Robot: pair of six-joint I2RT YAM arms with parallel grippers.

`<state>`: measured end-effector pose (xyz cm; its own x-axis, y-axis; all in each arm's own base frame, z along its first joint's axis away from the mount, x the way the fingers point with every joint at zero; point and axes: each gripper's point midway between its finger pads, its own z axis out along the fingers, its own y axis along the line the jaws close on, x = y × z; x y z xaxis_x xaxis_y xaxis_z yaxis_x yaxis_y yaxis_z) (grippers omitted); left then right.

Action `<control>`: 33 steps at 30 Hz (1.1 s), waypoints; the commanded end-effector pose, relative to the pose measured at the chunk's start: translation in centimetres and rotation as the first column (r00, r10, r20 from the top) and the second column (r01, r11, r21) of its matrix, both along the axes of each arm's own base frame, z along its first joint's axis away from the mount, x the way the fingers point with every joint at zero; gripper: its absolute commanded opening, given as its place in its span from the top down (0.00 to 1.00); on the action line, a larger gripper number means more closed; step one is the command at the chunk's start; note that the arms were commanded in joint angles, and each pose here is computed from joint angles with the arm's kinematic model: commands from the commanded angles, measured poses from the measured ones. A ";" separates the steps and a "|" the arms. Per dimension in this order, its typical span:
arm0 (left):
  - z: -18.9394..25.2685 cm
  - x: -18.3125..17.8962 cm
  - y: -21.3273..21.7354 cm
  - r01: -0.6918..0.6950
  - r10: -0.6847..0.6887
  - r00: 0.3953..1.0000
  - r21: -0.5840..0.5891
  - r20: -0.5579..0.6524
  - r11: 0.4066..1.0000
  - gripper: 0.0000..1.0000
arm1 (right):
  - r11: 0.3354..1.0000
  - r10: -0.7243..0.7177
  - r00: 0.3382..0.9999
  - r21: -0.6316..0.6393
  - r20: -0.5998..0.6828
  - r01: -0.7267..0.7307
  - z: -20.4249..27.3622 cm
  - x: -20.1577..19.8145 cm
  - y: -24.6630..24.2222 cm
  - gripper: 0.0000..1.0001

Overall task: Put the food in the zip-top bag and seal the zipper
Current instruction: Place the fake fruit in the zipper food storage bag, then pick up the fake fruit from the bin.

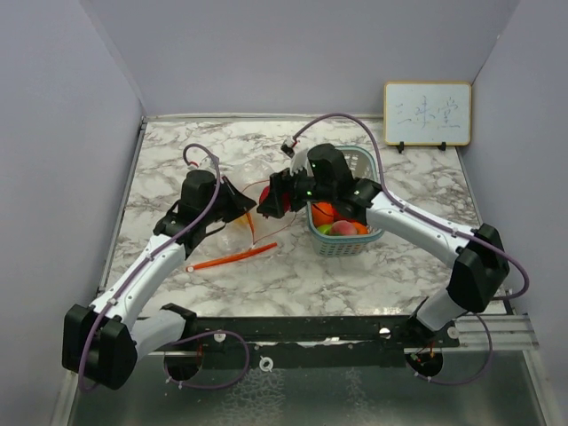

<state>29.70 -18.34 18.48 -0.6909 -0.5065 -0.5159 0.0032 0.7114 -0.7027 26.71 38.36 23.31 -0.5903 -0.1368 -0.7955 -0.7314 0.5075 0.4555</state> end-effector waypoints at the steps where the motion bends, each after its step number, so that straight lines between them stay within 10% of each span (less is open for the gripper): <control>1: 4.3 -0.9 -1.1 0.049 -0.042 0.997 -0.106 0.065 0.993 1.00 | 0.990 -0.136 0.987 -0.019 0.090 0.138 2.0 4.0 0.3 0.28; 4: 4.7 -1.0 -1.2 0.054 -0.045 0.996 -0.125 0.070 0.991 1.00 | 0.981 -0.176 0.978 -0.057 0.116 0.183 1.8 4.6 -0.2 0.00; 17: 3.9 -0.7 -1.8 0.063 -0.057 0.997 -0.148 0.042 0.987 1.00 | 0.873 -0.411 0.884 -0.184 0.224 0.452 4.5 3.7 -9.2 0.00; 24: 3.6 -0.7 -1.6 0.063 -0.057 0.997 -0.132 0.048 0.989 1.00 | 0.677 -0.554 0.819 -0.494 0.146 0.546 -2.4 0.3 -17.9 0.00; 33: 2.5 -1.1 -1.7 0.078 -0.074 0.997 -0.140 0.035 0.987 1.00 | 0.620 -0.600 0.799 -0.614 0.030 0.488 -9.4 0.0 -21.1 0.00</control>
